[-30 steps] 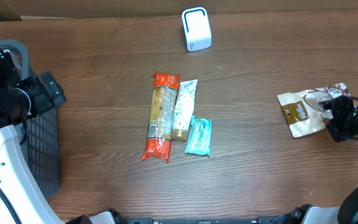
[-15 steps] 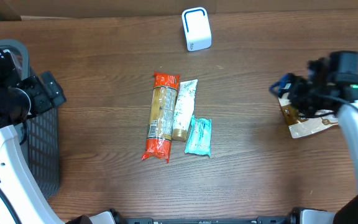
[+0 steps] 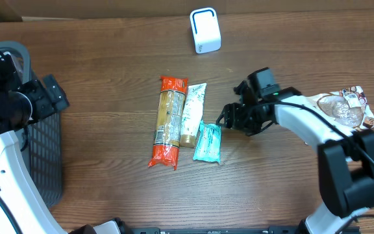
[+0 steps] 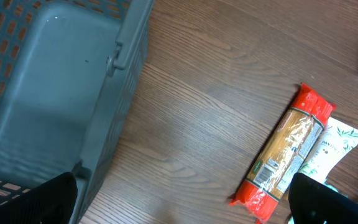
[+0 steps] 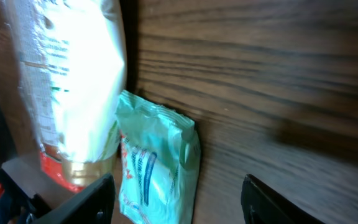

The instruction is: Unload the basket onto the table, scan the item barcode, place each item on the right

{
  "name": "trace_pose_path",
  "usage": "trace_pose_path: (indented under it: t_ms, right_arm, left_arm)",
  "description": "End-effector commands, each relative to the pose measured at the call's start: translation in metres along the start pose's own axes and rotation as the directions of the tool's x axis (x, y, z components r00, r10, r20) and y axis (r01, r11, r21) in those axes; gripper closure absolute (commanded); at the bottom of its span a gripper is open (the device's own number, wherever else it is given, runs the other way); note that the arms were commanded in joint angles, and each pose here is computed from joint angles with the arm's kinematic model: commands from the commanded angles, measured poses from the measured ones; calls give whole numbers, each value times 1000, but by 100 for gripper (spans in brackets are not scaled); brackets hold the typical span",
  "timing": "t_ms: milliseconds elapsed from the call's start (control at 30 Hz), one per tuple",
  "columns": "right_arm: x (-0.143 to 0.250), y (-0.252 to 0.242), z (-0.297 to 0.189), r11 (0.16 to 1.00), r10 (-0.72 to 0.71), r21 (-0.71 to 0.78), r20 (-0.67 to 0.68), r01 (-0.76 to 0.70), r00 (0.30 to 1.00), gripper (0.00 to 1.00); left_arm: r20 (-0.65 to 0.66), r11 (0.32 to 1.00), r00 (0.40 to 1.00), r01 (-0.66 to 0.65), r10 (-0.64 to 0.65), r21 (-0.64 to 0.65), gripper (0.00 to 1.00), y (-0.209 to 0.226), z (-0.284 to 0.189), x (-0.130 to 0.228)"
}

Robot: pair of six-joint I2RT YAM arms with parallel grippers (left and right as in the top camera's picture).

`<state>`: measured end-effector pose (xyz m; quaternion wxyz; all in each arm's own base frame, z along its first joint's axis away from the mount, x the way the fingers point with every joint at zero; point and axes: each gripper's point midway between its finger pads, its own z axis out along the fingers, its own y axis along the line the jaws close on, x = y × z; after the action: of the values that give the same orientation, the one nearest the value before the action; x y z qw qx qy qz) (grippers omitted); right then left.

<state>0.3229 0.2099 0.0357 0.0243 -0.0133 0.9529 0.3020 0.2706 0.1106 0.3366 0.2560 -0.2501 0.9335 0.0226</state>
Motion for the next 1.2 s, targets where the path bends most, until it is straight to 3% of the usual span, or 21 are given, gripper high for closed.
trace_pose_path:
  t_ms: [0, 133, 500, 533, 600, 667, 967, 1100, 1167]
  right_arm:
    - [2, -3, 13, 999, 28, -20, -25, -29, 999, 41]
    - [4, -9, 25, 998, 51, -24, -49, -52, 997, 53]
    - [20, -1, 44, 992, 62, -97, -142, -77, 988, 57]
    - [21, 0, 46, 991, 64, -110, -151, -81, 987, 61]
    - [21, -1, 46, 989, 68, -117, -155, -86, 986, 82]
    - [20, -1, 46, 988, 82, -117, -154, -101, 985, 95]
    - [2, 13, 19, 989, 43, -137, -96, -56, 994, 96]
    - [-16, 11, -27, 999, 29, 21, 28, -30, 999, 96]
    - [-24, 11, -71, 983, -19, 184, 143, -8, 990, 96]
  left_arm:
    - [-2, 1000, 1000, -13, 14, 7, 0, -1, 1, 0]
    - [-2, 1000, 1000, -13, 14, 7, 0, -1, 1, 0]
    - [-2, 1000, 1000, -13, 14, 6, 0, -1, 1, 0]
    - [-3, 1000, 1000, -13, 14, 7, 0, -1, 1, 0]
    - [-2, 1000, 1000, -13, 14, 7, 0, -1, 1, 0]
    - [-2, 1000, 1000, -13, 14, 6, 0, -1, 1, 0]
    - [-2, 1000, 1000, -13, 14, 6, 0, -1, 1, 0]
    - [-3, 1000, 1000, -13, 14, 7, 0, -1, 1, 0]
    - [-2, 1000, 1000, -13, 14, 6, 0, -1, 1, 0]
